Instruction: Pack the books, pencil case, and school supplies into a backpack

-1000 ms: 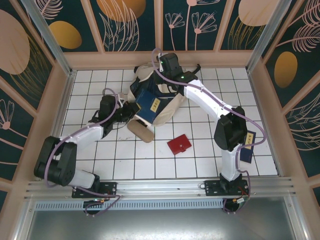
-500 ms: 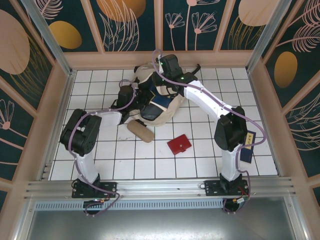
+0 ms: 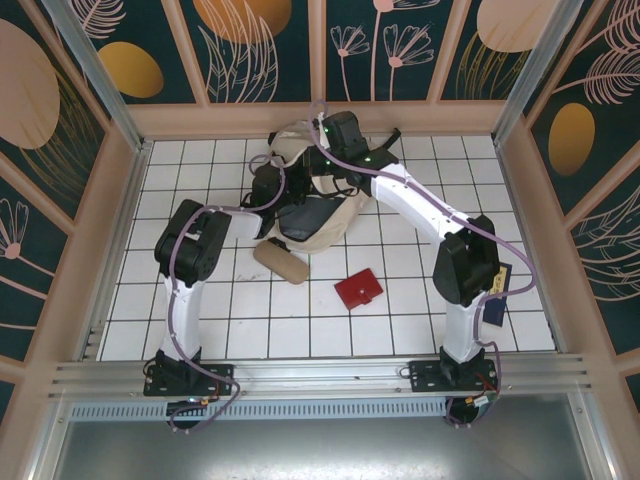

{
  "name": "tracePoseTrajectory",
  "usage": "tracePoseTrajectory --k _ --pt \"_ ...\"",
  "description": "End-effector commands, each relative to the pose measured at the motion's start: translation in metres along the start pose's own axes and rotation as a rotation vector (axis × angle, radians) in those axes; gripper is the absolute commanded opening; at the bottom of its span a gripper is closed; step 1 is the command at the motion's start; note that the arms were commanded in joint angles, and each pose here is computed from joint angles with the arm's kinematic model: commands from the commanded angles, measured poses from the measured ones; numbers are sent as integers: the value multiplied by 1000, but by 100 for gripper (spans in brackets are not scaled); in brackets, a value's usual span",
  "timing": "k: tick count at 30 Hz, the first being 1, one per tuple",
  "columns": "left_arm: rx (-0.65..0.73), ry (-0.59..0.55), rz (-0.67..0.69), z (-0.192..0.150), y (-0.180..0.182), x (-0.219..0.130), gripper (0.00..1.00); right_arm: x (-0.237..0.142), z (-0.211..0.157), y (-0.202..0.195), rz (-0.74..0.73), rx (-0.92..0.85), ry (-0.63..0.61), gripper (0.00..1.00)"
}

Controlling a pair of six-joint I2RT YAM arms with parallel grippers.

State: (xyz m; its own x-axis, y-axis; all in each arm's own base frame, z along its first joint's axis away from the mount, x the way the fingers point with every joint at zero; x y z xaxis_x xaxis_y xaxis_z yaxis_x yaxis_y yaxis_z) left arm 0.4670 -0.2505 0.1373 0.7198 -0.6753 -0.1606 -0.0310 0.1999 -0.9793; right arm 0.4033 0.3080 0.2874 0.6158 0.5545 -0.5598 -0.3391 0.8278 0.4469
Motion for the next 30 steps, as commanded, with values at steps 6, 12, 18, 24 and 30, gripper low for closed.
tracePoseTrajectory --k 6,12,18,24,30 --pt "51 -86 -70 13 -9 20 2 -33 13 26 127 12 -78 3" --pt "74 -142 -45 19 10 30 8 -29 6 20 101 22 -64 3" --pt "94 -170 27 22 11 24 39 -28 6 15 77 35 -73 2" --pt "80 -160 157 18 -1 -4 61 -25 10 -1 42 82 -79 2" --pt "47 -83 262 -1 -3 -44 65 -15 12 -16 21 133 -73 2"
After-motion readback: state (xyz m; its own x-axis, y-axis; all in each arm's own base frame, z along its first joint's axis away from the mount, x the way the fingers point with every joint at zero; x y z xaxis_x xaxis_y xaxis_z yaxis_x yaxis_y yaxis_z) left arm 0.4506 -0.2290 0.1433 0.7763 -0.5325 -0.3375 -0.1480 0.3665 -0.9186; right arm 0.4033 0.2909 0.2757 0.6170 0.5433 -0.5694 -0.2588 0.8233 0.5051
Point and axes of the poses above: each hand's point on the last joint's axis, 136 mm out from that joint toward the fingers, its own x axis out along the fingers, its own y axis along the line the jaws close on, z = x × y, the point moved 7 cm from there along -x, back along the fingers, and after that the axes turned 7 degrees about x, right-handed, at the moved point
